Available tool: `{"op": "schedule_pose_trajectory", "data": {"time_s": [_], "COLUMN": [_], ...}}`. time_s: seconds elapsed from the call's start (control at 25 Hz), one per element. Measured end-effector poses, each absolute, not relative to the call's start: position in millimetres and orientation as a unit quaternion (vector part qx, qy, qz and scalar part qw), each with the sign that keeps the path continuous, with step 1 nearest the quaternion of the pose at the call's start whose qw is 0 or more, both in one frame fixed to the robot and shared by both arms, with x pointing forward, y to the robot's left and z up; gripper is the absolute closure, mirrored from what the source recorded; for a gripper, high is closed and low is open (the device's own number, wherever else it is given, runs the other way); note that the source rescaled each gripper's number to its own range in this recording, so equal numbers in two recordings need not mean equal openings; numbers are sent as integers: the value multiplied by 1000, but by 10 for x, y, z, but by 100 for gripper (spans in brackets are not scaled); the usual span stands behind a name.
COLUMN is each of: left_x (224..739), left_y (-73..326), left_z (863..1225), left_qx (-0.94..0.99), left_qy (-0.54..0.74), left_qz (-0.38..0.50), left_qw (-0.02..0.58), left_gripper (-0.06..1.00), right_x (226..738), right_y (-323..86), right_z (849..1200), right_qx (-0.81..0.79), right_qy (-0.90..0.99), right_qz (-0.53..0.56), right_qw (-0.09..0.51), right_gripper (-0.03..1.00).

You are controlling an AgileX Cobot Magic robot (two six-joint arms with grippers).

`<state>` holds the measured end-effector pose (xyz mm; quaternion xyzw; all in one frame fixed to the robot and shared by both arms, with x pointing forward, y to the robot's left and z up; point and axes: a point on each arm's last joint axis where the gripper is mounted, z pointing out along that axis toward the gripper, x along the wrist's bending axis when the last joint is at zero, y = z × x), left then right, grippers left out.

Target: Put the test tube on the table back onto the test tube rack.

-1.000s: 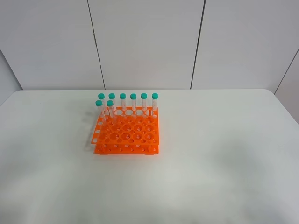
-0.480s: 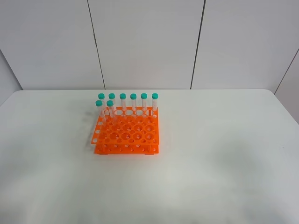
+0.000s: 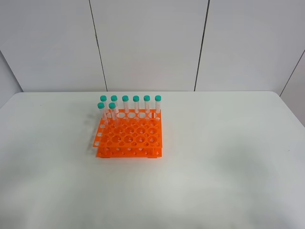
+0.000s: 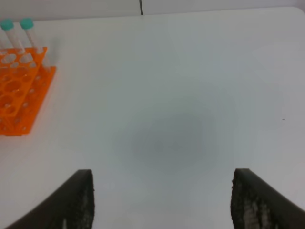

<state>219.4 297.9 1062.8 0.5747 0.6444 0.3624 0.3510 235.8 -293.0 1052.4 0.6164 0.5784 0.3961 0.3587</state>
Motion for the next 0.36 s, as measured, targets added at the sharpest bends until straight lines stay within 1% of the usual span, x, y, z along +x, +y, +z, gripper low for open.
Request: {"op": "schedule_pose_trajectory", "data": {"time_s": [0.36], "left_x": [2194], "left_y": [2976], "left_z": [10628], "left_qx": [575], "left_qy": [644], "left_qz": [361], "left_qw": [352], "left_gripper": [70], "right_x": [2358], "right_y": [-2930], "right_z": [10524], "right_qx": [616], "right_qy": [578], "right_qz": [396], "right_qw": [359], "right_gripper": [6]}}
